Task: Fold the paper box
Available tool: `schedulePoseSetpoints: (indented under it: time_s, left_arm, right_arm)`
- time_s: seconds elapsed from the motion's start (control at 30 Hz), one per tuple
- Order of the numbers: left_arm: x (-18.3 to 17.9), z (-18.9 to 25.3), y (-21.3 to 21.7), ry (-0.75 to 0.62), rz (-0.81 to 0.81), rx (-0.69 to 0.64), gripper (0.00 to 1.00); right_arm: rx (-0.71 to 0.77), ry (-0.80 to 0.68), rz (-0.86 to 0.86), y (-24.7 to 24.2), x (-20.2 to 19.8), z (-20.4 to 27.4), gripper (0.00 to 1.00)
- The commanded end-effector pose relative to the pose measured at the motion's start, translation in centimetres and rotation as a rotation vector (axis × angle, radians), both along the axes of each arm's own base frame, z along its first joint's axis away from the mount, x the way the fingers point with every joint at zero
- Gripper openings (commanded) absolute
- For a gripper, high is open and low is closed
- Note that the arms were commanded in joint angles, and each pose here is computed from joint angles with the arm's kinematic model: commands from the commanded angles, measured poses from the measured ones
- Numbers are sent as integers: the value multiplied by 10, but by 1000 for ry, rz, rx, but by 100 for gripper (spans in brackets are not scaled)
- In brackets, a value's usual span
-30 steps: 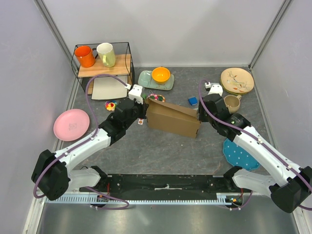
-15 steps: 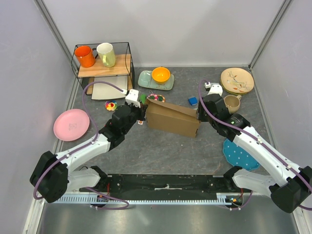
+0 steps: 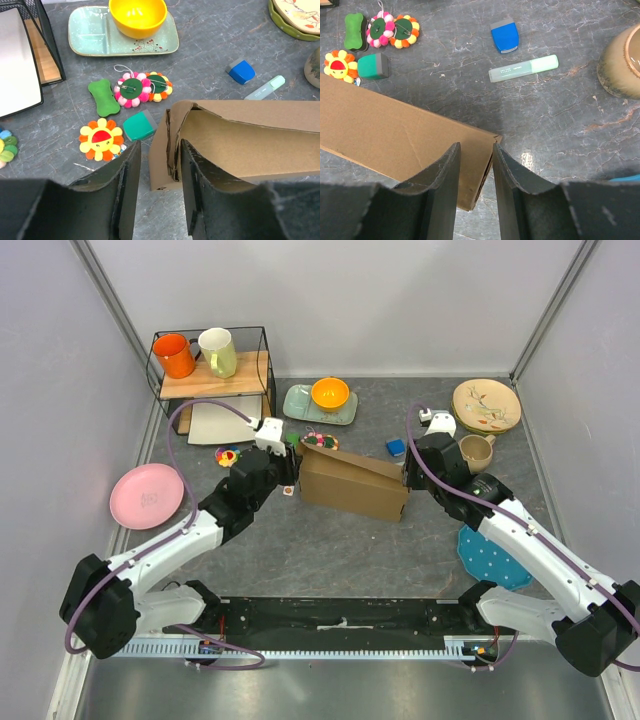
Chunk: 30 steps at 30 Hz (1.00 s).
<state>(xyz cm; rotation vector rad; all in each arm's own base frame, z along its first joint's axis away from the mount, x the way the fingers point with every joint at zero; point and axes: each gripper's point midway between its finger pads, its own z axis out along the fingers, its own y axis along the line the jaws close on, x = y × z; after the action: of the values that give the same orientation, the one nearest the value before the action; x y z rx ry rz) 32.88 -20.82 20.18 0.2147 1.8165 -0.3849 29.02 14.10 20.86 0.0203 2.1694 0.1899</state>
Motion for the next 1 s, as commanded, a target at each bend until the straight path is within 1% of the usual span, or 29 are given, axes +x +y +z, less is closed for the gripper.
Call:
schedulePoseSetpoints:
  time_s: [0.0,0.17,0.27,0.3,0.5,0.77,0.87,0.9,0.97]
  left_arm:
    - [5,32,4,-36,30,-17,45]
    - [4,46,2,-54,20,-45,45]
    - [4,46,-1,-52,5,-41,38]
    - [4,43,-1,-45,3,-36,35]
    - [1,33,-4,-20,-11,-40,29]
    - [-2,32,-15,7,-59,-74,30]
    - [-4,30,-15,11,-64,-68,22]
    - [-4,28,-15,13,-64,-65,16]
    - [-4,25,-15,16,-69,-56,9]
  right_arm:
    - [-8,20,4,-2,-5,-6,39]
    - [-14,18,3,-3,-5,-6,40]
    - [-14,18,3,-3,-5,-6,39]
    - [-15,18,2,-3,-5,-6,39]
    - [-14,18,3,-3,-6,-6,39]
    - [-16,18,-1,-4,-5,-6,39]
    - [-17,19,1,-4,-6,-6,39]
    - [-18,20,3,-4,-6,-7,39]
    - [-18,18,4,-4,-6,-6,39]
